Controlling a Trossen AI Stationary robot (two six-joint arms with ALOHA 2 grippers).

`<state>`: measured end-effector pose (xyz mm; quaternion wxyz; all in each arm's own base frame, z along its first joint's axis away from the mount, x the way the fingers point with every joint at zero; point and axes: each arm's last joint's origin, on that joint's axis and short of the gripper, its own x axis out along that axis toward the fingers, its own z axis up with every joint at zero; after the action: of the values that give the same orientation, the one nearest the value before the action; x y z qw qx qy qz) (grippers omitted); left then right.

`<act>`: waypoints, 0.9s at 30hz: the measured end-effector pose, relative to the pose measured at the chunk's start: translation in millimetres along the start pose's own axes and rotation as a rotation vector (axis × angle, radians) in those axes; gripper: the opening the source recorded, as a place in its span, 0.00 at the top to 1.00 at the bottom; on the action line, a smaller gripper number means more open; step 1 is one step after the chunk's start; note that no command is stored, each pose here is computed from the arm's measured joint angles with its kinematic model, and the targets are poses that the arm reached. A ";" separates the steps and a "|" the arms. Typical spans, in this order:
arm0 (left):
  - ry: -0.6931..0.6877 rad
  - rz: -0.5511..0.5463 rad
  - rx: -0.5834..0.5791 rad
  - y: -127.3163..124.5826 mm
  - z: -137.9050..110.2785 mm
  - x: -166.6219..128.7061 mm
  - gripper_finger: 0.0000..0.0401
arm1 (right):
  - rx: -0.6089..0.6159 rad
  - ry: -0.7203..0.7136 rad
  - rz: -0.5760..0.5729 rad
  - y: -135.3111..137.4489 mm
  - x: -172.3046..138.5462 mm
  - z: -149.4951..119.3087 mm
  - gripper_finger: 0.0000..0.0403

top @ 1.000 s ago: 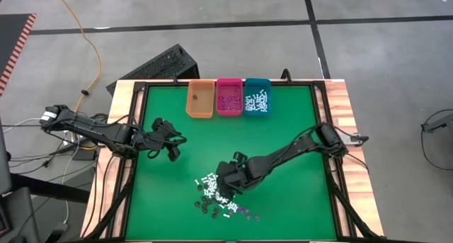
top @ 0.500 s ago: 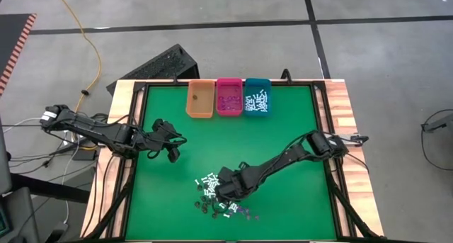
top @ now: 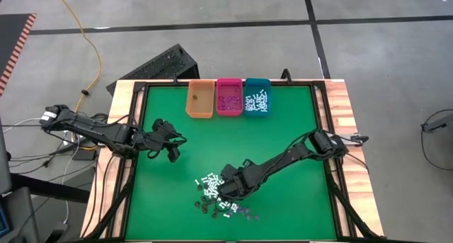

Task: Sort Halloween decoration
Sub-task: Put the white bone toy into the blue bin

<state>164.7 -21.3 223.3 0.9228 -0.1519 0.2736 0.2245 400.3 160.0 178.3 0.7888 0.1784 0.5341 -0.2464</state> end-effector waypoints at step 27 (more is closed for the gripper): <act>-0.019 0.032 0.026 1.0 0.5 0.0 0.64 | -1.236 0.057 0.081 -19.7 -11.7 18.9 0.55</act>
<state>164.4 -20.3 223.5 0.9236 -0.1333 0.2701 0.2372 399.5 136.0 195.7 0.7404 -0.2849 0.5916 0.1436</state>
